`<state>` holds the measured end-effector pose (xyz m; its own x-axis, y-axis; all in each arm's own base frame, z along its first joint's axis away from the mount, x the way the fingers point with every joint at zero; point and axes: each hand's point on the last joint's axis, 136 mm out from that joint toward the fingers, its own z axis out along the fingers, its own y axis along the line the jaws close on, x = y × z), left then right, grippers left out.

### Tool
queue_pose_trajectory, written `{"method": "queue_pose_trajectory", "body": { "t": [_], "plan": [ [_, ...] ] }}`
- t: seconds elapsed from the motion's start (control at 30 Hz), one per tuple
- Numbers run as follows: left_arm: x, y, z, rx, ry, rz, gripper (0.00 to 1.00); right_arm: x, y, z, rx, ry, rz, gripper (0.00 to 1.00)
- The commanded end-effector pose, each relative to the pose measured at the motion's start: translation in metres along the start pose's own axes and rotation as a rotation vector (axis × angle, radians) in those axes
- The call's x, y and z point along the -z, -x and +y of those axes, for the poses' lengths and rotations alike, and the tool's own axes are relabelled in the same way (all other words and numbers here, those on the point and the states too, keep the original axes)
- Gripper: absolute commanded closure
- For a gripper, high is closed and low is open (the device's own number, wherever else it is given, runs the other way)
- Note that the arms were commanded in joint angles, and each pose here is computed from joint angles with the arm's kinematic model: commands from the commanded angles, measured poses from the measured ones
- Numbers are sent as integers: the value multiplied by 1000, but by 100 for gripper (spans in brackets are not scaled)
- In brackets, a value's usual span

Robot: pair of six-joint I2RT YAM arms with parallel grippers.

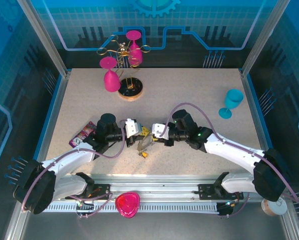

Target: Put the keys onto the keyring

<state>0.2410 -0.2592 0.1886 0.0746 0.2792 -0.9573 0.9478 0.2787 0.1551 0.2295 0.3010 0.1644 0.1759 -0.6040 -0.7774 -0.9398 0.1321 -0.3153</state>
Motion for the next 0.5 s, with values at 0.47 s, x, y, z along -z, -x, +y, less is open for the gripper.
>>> {"method": "queue_pose_trajectory", "body": {
  "t": [0.47],
  "plan": [
    [1,13,1,-26,10,-54,100,3,22,-5,-75,2,-133,94]
  ]
}}
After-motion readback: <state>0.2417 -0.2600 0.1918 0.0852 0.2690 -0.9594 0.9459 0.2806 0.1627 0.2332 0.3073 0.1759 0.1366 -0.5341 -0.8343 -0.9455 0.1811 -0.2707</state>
